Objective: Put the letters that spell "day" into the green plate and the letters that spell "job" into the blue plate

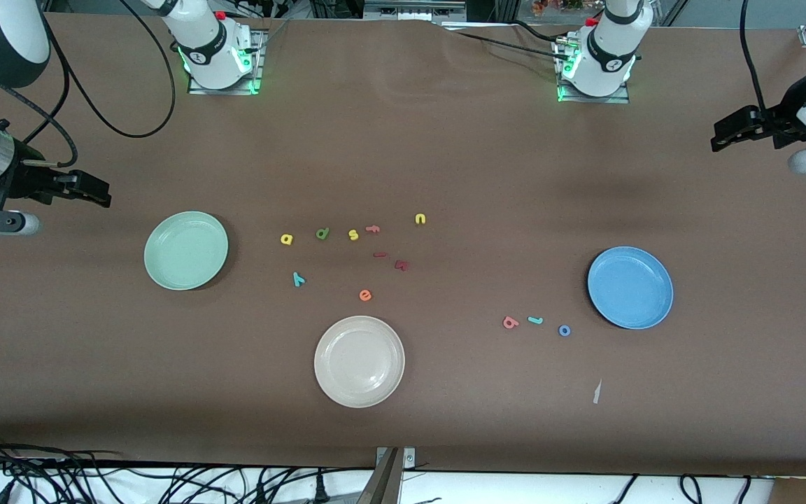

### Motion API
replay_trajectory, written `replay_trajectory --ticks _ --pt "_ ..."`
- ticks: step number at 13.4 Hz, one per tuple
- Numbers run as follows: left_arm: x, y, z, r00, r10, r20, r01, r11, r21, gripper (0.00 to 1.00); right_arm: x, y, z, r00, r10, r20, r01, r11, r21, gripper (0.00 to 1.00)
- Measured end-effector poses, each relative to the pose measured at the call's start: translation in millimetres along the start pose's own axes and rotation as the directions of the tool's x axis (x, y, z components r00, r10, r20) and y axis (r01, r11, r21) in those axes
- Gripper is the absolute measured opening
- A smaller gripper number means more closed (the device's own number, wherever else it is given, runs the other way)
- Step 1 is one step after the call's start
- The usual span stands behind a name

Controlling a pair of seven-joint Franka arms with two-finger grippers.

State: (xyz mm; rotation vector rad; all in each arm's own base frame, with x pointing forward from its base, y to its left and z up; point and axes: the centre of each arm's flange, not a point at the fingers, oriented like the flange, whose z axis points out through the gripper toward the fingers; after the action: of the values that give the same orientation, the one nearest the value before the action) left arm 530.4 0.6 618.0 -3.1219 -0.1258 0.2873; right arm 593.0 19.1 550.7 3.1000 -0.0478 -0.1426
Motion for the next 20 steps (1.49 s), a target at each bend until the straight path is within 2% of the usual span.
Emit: replay_trajectory --ticks 20 --pt "-1 10 -2 1.000 0.019 -0.004 -0.019 1.000 0.002 1.00 0 0 0 1.000 0.000 0.000 0.000 1.000 0.000 1.00"
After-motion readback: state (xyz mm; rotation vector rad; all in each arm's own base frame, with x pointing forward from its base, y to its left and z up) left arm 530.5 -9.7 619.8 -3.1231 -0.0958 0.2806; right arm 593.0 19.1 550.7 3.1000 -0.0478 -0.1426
